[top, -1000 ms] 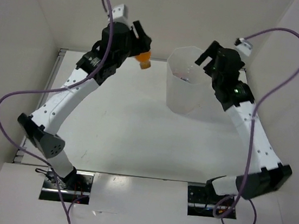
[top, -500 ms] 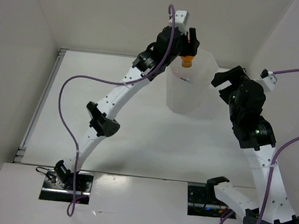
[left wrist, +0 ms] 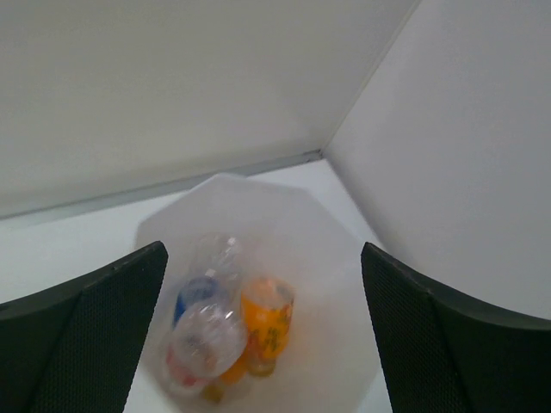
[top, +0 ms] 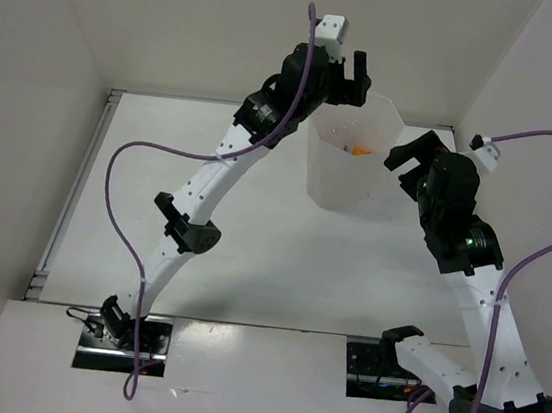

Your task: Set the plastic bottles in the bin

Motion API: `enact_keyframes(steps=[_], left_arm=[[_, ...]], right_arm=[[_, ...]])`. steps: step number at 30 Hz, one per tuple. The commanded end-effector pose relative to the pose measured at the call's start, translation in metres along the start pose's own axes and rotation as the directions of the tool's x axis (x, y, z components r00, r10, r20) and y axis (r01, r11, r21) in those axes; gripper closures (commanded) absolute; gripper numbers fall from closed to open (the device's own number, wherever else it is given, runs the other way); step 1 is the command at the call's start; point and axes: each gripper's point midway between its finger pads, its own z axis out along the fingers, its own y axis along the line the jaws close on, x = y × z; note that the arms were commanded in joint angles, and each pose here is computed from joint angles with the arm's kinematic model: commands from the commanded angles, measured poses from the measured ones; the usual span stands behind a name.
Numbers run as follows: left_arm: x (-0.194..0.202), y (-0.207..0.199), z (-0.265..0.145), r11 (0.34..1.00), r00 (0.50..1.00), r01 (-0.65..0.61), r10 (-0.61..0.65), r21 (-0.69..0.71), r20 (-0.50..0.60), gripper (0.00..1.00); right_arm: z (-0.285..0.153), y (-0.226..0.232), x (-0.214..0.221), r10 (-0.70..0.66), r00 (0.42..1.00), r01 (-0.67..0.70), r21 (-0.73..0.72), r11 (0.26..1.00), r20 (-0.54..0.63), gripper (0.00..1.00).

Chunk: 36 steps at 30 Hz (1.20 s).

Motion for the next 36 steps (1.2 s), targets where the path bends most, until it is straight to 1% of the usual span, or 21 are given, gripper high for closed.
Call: enact_keyframes(steps=[1, 3, 4, 6, 7, 8, 9, 10, 11, 12, 13, 14, 15, 16, 17, 20, 23, 26, 28, 32, 36], left_arm=[[-0.057, 0.012, -0.083, 0.995, 0.999, -0.051, 0.049, -0.085, -0.021, 0.00], [-0.073, 0.030, -0.121, 0.984, 0.998, -0.047, 0.040, -0.173, -0.042, 0.00], [-0.064, 0.060, -0.140, 0.951, 0.994, -0.070, 0.041, -0.300, -0.104, 0.00], [-0.076, 0.097, -0.173, 0.901, 0.994, 0.040, -0.082, -0.432, -0.078, 0.00], [-0.054, 0.111, -0.172, 0.885, 0.982, -0.026, -0.064, -0.464, -0.177, 0.00], [-0.067, 0.107, -0.197, 0.901, 0.979, 0.001, -0.089, -0.434, -0.182, 0.00], [-0.066, 0.108, -0.198, 0.893, 0.979, 0.042, -0.127, -0.449, -0.161, 0.00], [-0.059, 0.114, -0.201, 0.886, 0.977, 0.033, -0.127, -0.463, -0.174, 0.00], [-0.023, 0.138, -0.226, 0.849, 0.961, -0.029, -0.122, -0.527, -0.249, 0.00], [-0.023, 0.138, -0.225, 0.860, 0.974, 0.065, -0.166, -0.506, -0.156, 0.00], [-0.011, 0.149, -0.239, 0.860, 0.971, 0.107, -0.198, -0.498, -0.133, 0.00], [-0.036, 0.145, -0.294, 0.881, 0.970, 0.222, -0.244, -0.418, 0.000, 0.00], [0.016, 0.159, -0.295, 0.877, 0.958, 0.248, -0.286, -0.412, -0.033, 0.00], [0.003, 0.159, -0.330, 0.877, 0.950, 0.305, -0.309, -0.370, 0.049, 0.00], [0.025, 0.167, -0.342, 0.861, 0.946, 0.295, -0.325, -0.415, -0.003, 0.00], [0.082, 0.184, -0.347, 0.826, 0.919, 0.220, -0.355, -0.519, -0.174, 0.00], [0.162, 0.195, -0.343, 0.793, 0.831, 0.155, -0.427, -0.589, -0.357, 0.00], [0.204, 0.208, -0.349, 0.761, 0.765, 0.086, -0.464, -0.643, -0.447, 0.00], [0.208, 0.222, -0.356, 0.702, 0.770, 0.062, -0.486, -0.710, -0.413, 0.00], [0.193, 0.230, -0.366, 0.690, 0.805, 0.137, -0.496, -0.711, -0.327, 0.00], [0.190, 0.234, -0.364, 0.692, 0.801, 0.176, -0.514, -0.700, -0.306, 0.00]], right_arm=[[0.001, -0.011, 0.003, -0.010, 1.000, 0.010, 0.043, 0.999, -0.001, 0.00], [0.003, -0.020, 0.009, -0.017, 1.000, 0.017, 0.066, 0.998, 0.000, 0.00], [0.005, -0.023, 0.013, -0.012, 1.000, 0.012, 0.074, 0.997, -0.007, 0.00], [0.008, -0.027, 0.020, -0.017, 1.000, 0.018, 0.083, 0.996, -0.016, 0.00], [0.009, -0.027, 0.027, -0.025, 0.998, 0.029, 0.081, 0.996, -0.049, 0.00], [0.008, -0.029, 0.029, -0.018, 0.998, 0.023, 0.090, 0.996, -0.057, 0.00], [0.010, -0.030, 0.035, -0.025, 0.996, 0.032, 0.093, 0.995, -0.082, 0.00], [0.009, -0.030, 0.038, -0.018, 0.995, 0.026, 0.090, 0.996, -0.097, 0.00], [0.010, -0.037, 0.047, -0.015, 0.994, 0.026, 0.105, 0.994, -0.111, 0.00], [0.009, -0.041, 0.051, -0.017, 0.993, 0.029, 0.109, 0.994, -0.115, 0.00], [0.009, -0.048, 0.055, -0.014, 0.994, 0.029, 0.130, 0.991, -0.113, 0.00], [0.006, -0.050, 0.053, -0.012, 0.995, 0.025, 0.131, 0.991, -0.100, 0.00], [0.006, -0.052, 0.054, -0.005, 0.994, 0.020, 0.139, 0.990, -0.106, 0.00], [0.003, -0.061, 0.058, -0.008, 0.993, 0.029, 0.175, 0.984, -0.118, 0.00], [0.003, -0.065, 0.063, -0.006, 0.991, 0.032, 0.195, 0.980, -0.136, 0.00], [0.001, -0.077, 0.099, -0.038, 0.963, 0.089, 0.182, 0.979, -0.265, 0.00], [-0.005, -0.083, 0.135, -0.036, 0.919, 0.102, 0.149, 0.983, -0.394, 0.00], [-0.009, -0.085, 0.148, -0.040, 0.897, 0.111, 0.137, 0.984, -0.441, 0.00], [-0.010, -0.094, 0.154, -0.044, 0.889, 0.132, 0.163, 0.978, -0.455, 0.00], [-0.012, -0.103, 0.162, -0.036, 0.884, 0.134, 0.179, 0.975, -0.466, 0.00], [-0.011, -0.103, 0.160, -0.038, 0.885, 0.140, 0.188, 0.972, -0.465, 0.00]])
